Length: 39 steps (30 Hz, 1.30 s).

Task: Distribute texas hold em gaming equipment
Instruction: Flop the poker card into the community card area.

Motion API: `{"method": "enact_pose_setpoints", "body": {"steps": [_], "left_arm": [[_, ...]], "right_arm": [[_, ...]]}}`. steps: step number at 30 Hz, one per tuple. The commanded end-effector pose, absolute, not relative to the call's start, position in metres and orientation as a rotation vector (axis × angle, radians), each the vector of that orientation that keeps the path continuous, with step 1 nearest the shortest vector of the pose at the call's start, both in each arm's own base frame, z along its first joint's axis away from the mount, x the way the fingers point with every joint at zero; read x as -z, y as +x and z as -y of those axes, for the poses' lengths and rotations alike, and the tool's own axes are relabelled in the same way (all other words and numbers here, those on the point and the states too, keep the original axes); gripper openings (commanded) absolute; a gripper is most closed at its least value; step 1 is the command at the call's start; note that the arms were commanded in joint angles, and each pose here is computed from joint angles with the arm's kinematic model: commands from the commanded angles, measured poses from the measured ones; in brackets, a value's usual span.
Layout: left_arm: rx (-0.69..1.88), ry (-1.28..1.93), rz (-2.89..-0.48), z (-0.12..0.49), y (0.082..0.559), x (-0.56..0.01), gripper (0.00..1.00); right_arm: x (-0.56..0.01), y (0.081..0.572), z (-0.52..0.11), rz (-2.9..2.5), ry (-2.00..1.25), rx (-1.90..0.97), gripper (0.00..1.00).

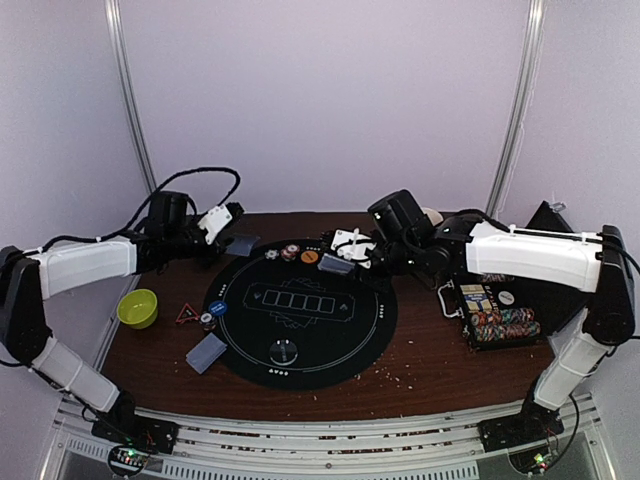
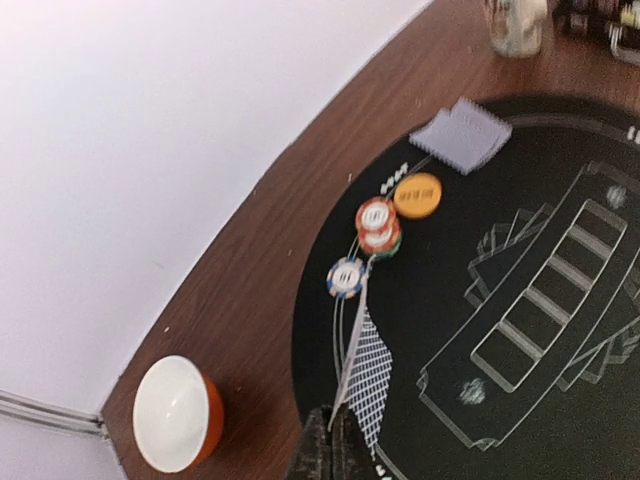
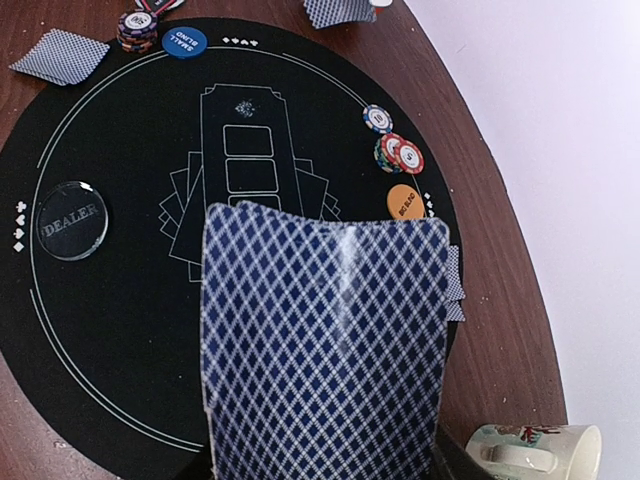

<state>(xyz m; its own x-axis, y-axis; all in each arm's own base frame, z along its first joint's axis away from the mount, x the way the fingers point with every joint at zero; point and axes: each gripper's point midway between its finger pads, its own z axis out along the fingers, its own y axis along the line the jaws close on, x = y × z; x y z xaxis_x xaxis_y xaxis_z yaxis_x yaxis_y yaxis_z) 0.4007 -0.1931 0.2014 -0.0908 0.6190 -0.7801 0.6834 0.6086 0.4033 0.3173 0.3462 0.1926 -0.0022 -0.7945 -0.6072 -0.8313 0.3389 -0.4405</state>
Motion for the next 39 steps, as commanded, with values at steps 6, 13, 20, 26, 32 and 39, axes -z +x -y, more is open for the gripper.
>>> {"method": "enact_pose_setpoints", "body": {"steps": [6, 13, 20, 26, 32, 39], "left_arm": [[-0.571, 1.253, -1.534, 0.192, 0.438, -0.165, 0.00], [-0.646, 1.447, -1.409, 0.211, 0.423, -0.119, 0.00], [-0.516, 1.754, -1.458, 0.217, 0.379, -0.039, 0.00], [-0.370, 1.851, -1.549, 0.219, 0.355, -0.010, 0.00], [-0.376, 1.862, -1.651, 0.215, 0.362, 0.004, 0.00], [-0.297, 1.875, -1.638, 0.212, 0.353, -0.003, 0.00]], "right_arm": [[-0.212, 0.316, -0.345, -1.755, -1.398, -0.082, 0.47], [-0.215, 0.314, -0.342, -1.753, -1.399, -0.078, 0.47], [-0.218, 0.315, -0.343, -1.749, -1.391, -0.083, 0.47], [-0.219, 0.314, -0.341, -1.746, -1.394, -0.072, 0.47], [-0.221, 0.315, -0.340, -1.745, -1.391, -0.067, 0.47], [-0.222, 0.315, -0.338, -1.742, -1.388, -0.056, 0.47]]}}
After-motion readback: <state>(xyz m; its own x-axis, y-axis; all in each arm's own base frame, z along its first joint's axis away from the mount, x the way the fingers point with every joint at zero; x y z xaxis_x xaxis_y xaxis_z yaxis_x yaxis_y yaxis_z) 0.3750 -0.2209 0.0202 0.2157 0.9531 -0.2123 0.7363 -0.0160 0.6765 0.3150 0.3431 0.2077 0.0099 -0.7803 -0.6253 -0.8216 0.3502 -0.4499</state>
